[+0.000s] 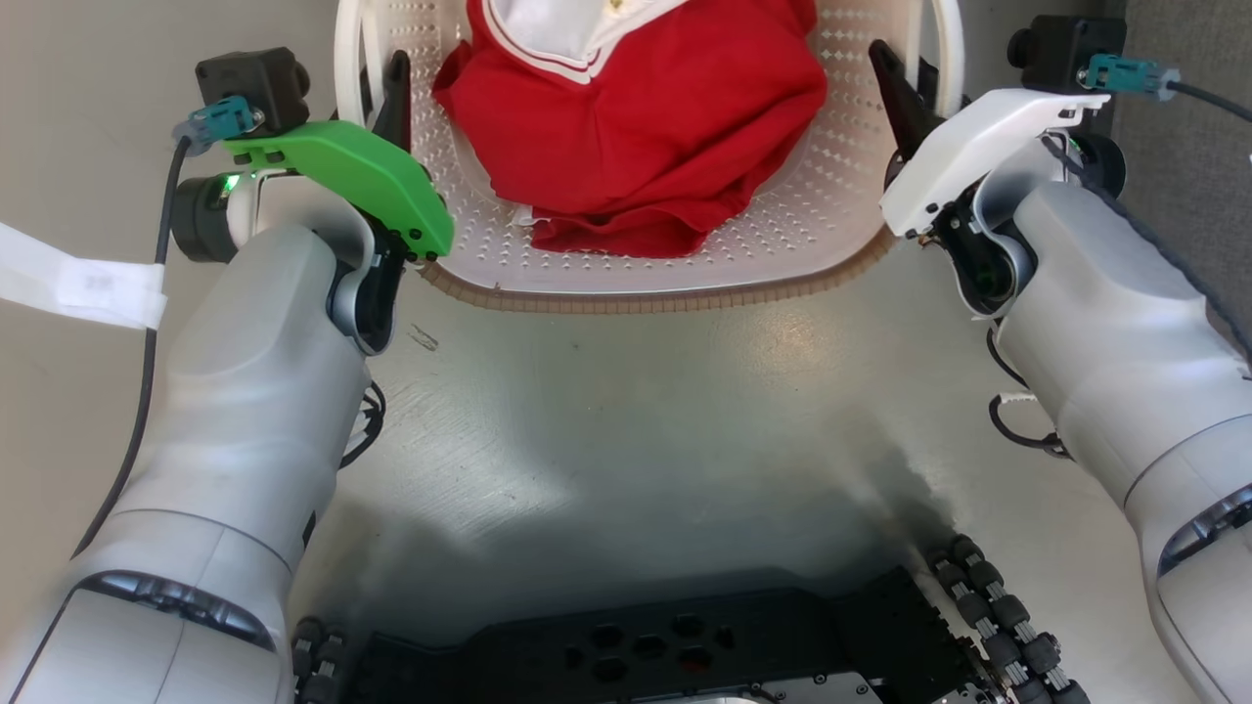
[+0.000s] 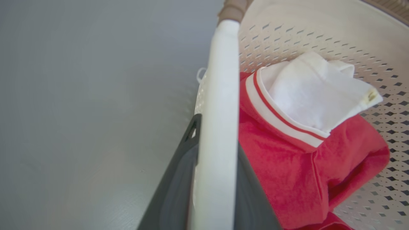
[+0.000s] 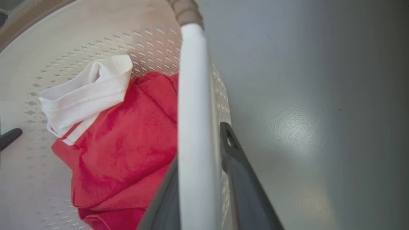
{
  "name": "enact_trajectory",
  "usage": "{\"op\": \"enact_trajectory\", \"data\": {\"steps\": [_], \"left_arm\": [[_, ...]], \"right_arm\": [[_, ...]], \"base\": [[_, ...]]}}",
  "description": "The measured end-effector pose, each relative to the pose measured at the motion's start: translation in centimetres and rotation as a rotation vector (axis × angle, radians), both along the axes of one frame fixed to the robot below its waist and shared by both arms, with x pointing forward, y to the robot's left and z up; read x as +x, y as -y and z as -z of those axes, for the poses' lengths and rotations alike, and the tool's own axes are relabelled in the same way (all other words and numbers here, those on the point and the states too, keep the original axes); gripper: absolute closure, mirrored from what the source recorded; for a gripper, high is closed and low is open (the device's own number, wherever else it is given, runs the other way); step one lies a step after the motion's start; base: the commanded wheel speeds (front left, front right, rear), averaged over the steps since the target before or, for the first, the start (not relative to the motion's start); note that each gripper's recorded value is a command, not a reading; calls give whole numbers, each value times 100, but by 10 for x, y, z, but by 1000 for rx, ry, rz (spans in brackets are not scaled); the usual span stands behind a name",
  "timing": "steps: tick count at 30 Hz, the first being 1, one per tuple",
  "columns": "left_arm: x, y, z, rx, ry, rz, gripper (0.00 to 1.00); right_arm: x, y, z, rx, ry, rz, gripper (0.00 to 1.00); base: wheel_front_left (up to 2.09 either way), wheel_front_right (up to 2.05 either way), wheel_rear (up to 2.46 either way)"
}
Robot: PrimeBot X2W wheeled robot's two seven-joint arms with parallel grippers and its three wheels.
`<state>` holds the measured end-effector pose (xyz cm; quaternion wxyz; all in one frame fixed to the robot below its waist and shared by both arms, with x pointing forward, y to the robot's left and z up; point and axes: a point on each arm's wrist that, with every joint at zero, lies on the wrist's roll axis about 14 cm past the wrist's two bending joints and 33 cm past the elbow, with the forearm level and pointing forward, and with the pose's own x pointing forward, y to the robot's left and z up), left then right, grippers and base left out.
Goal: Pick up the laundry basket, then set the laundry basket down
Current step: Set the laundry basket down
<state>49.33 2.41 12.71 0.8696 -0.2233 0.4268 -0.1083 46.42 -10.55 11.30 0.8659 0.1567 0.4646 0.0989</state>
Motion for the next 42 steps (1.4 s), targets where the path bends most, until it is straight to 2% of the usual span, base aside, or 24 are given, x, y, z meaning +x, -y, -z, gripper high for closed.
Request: {"op": "enact_trajectory", "data": {"steps": [1, 2, 3, 19, 26, 42], "left_arm": [[0, -1, 1, 2, -2, -2, 97], [-1, -3, 2, 6, -6, -5, 14], [-2, -6, 3, 12, -9, -6, 0], [-3, -8, -1, 17, -1, 5, 0], [-5, -11, -12, 35, 13, 26, 0], [-17, -20, -55, 71, 57, 38, 0]], "right_arm": [[1, 1, 0, -2, 2, 3, 0], [2, 3, 0, -5, 3, 5, 0], [2, 4, 0, -8, 3, 8, 0], [7, 15, -8, -29, 15, 35, 0], [13, 11, -24, -18, 44, 42, 0], [0, 15, -72, -24, 94, 53, 0]], "base": [[0, 0, 0], [0, 0, 0], [0, 0, 0], [0, 0, 0], [0, 0, 0], [0, 0, 0]]}}
